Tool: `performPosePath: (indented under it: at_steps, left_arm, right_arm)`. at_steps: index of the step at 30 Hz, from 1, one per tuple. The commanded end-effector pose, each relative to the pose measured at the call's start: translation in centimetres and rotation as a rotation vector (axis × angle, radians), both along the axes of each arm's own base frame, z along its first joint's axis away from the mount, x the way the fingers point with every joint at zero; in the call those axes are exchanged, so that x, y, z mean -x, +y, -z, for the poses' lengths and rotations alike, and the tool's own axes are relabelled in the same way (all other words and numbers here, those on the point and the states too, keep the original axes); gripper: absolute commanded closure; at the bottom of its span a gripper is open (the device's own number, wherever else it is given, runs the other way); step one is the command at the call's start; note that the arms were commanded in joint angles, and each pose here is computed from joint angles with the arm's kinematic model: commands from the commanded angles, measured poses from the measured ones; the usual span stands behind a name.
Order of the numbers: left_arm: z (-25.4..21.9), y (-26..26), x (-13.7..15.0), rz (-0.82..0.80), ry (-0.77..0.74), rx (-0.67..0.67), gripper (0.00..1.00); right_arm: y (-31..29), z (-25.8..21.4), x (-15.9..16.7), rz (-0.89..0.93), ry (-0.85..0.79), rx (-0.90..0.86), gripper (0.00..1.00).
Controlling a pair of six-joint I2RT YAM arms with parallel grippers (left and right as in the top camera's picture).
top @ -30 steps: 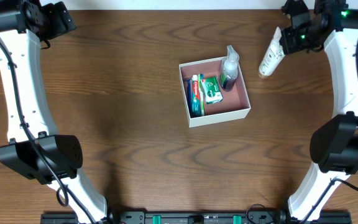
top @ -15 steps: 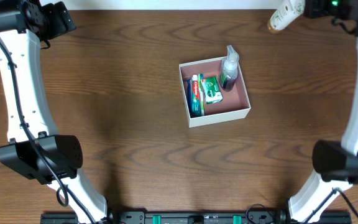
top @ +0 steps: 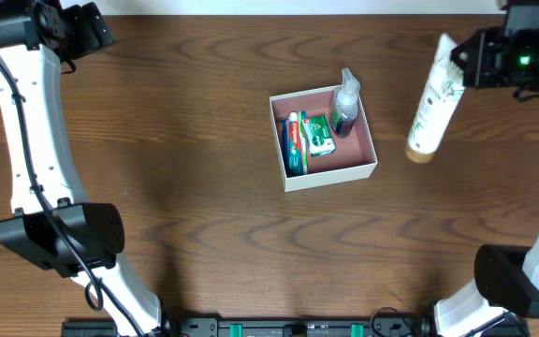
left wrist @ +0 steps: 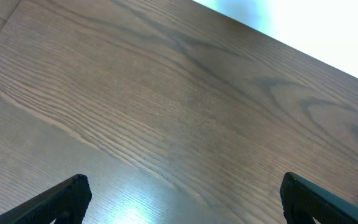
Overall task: Pack container
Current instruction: 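Grasp Pantene tube with right gripper and lay it in the box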
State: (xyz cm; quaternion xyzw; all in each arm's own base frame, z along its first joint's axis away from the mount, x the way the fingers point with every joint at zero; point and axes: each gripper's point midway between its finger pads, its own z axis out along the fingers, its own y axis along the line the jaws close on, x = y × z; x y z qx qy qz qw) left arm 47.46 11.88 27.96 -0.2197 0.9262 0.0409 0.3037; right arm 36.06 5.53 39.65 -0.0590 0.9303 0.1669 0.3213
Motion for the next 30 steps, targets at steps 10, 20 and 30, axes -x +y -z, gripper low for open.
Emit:
performPosePath:
  at_steps: [10,20,30]
  left_arm:
    - [0.2,0.3,0.1,-0.005,0.01,-0.012,0.02]
    - [0.2,0.3,0.1,-0.005,0.01,-0.012,0.02]
    - [0.2,0.3,0.1,-0.005,0.01,-0.012,0.02]
  right_arm:
    - [6.5,0.7,0.3,-0.157,0.001,-0.005,0.99]
    - [6.8,3.7,-0.9,-0.167,0.057,0.015,0.99]
    - [7.0,5.8,-2.7,-0.172,0.06,0.024,0.99]
